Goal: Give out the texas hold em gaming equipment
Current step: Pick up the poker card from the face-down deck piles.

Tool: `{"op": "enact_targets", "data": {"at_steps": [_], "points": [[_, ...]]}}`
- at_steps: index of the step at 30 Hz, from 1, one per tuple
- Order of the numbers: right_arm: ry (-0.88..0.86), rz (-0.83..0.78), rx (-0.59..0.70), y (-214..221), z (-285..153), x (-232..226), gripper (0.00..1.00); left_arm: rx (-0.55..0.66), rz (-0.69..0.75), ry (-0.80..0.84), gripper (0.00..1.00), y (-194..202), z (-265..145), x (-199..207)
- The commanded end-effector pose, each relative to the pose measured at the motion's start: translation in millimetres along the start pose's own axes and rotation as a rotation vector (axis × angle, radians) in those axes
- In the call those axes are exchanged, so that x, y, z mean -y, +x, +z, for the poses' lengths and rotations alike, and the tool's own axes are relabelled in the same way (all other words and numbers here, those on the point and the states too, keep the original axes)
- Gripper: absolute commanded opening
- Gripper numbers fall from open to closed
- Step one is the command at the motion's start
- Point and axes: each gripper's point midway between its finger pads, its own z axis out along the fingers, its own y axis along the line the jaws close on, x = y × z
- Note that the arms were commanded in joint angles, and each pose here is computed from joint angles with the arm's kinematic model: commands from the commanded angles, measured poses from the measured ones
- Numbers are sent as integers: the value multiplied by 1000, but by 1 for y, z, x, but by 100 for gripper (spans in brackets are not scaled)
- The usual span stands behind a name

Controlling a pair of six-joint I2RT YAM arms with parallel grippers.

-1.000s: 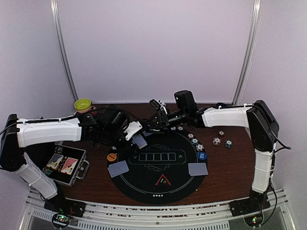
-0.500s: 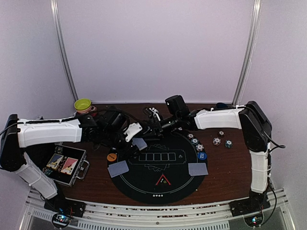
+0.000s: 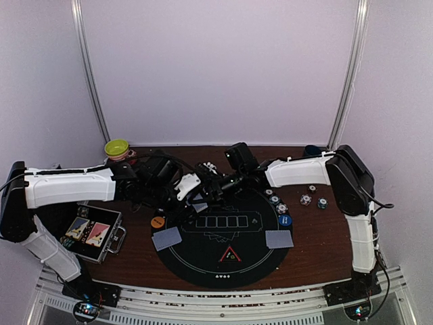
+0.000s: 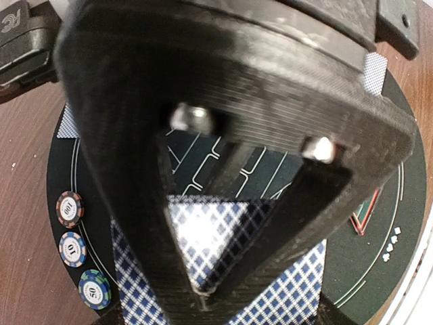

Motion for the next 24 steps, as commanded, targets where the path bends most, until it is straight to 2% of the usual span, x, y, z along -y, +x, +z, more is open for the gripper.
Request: {"op": "enact_targets", "data": {"at_steps": [1,4,11,18,24], "points": [[9,-22,-1,-5,5,0,57,66,22,6,64,-16,-5,2],[50,-40,-16,-4,5,9,49,65,22,6,64,-16,-5,1],[124,-40,9,-10,-17,29,42,65,27,7,64,-15,-6,2],[108,-63,3,-10,-23,17,41,62,28,6,64,-15,-5,2],[1,-85,-6,-16,-30,-19,47,58,30,5,64,-14,-4,2]]}}
